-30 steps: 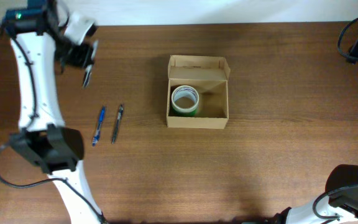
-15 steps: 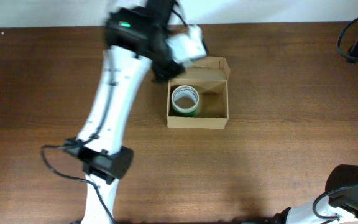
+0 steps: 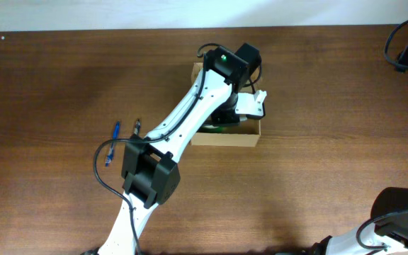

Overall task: Pack container
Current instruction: 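Carry the black marker into the box and release it, then move the left gripper back to the blue pen and grasp it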

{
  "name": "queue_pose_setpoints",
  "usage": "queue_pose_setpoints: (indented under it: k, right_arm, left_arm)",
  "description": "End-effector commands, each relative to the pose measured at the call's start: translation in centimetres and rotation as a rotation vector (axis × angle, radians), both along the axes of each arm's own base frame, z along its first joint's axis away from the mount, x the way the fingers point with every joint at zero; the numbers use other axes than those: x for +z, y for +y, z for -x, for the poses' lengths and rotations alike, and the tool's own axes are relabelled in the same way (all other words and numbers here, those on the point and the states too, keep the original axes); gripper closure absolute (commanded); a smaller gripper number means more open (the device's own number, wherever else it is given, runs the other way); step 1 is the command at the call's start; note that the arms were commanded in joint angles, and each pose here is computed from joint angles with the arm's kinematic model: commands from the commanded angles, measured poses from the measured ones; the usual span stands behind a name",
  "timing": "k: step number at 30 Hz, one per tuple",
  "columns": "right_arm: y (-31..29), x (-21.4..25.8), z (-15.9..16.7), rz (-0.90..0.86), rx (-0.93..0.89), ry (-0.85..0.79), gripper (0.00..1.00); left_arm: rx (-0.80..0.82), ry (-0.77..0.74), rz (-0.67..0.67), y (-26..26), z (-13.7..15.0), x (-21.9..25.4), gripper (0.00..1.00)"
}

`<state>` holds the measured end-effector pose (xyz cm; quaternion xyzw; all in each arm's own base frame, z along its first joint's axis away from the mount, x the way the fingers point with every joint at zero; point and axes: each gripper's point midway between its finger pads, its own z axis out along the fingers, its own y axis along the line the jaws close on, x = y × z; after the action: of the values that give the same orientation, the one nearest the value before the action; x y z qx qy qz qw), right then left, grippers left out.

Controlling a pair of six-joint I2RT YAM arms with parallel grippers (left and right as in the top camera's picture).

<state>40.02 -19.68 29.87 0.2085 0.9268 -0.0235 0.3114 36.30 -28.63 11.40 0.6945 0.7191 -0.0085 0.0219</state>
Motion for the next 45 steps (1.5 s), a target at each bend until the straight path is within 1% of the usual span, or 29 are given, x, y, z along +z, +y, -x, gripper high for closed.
queue_pose_setpoints:
  k: [1,8,14,22,23,24,25,26,28,30,33,35,38,40,42,43,45]
  right_arm:
    - [0.0,-0.1,-0.2,-0.015,-0.005,-0.003,0.01]
    - [0.0,-0.1,-0.2,-0.015,-0.005,-0.003,0.01]
    - [0.0,-0.1,-0.2,-0.015,-0.006,-0.003,0.01]
    - [0.0,-0.1,-0.2,-0.015,-0.005,-0.003,0.01]
    - [0.0,-0.1,-0.2,-0.015,-0.005,-0.003,0.01]
    - [0.0,-0.1,-0.2,-0.015,-0.005,-0.003,0.01]
    - [0.0,-0.1,-0.2,-0.015,-0.005,-0.003,0.01]
    - [0.0,-0.1,-0.2,-0.015,-0.005,-0.003,0.01]
    - [0.0,-0.1,-0.2,-0.015,-0.005,-0.003,0.01]
    - [0.0,-0.1,-0.2,-0.015,-0.005,-0.003,0.01]
    - [0.0,-0.1,-0.2,-0.015,-0.005,-0.003,0.01]
    - [0.0,-0.1,-0.2,-0.015,-0.005,-0.003,0.01]
    - [0.0,-0.1,-0.2,-0.015,-0.005,-0.003,0.01]
    - [0.0,-0.1,-0.2,-0.015,-0.005,-0.003,0.01]
    - [0.0,-0.1,-0.2,-0.015,-0.005,-0.003,0.01]
    - [0.0,-0.1,-0.2,-0.015,-0.005,-0.003,0.01]
    - [0.0,-0.1,-0.2,-0.015,-0.005,-0.003,0.01]
  left_arm:
    - [-0.019,0.013,0.010,-0.3,0.0,-0.5,0.99]
    - [-0.022,0.030,0.039,-1.1,0.0,-1.3,0.98]
    - [-0.024,0.068,-0.001,-0.8,0.4,-2.9,0.98]
    - [-0.043,0.068,-0.001,-0.8,0.4,-2.9,0.98]
    - [-0.042,0.067,-0.002,-0.8,0.4,-2.9,0.95]
    - [-0.041,0.067,-0.003,-0.7,0.4,-2.9,0.88]
    - [-0.032,0.063,-0.013,-0.6,0.3,-2.9,0.75]
    - [-0.012,0.052,-0.030,-0.3,0.2,-2.9,0.65]
    - [0.039,0.017,-0.073,0.4,-0.4,-2.9,0.60]
    - [0.087,-0.007,-0.083,0.7,-0.7,-2.3,0.56]
    - [0.114,-0.046,-0.049,0.8,-0.9,-0.1,0.55]
    - [0.143,-0.102,-0.003,0.9,-1.2,2.7,0.55]
    - [0.241,-0.227,0.078,2.2,-2.1,8.1,0.54]
    - [0.338,-0.319,0.140,4.2,-3.0,12.2,0.51]
    - [0.442,-0.384,0.205,6.7,-3.7,15.2,0.51]
    - [0.517,-0.415,0.235,8.6,-4.1,16.6,0.49]
    - [0.657,-0.457,0.265,12.8,-4.5,17.7,0.47]
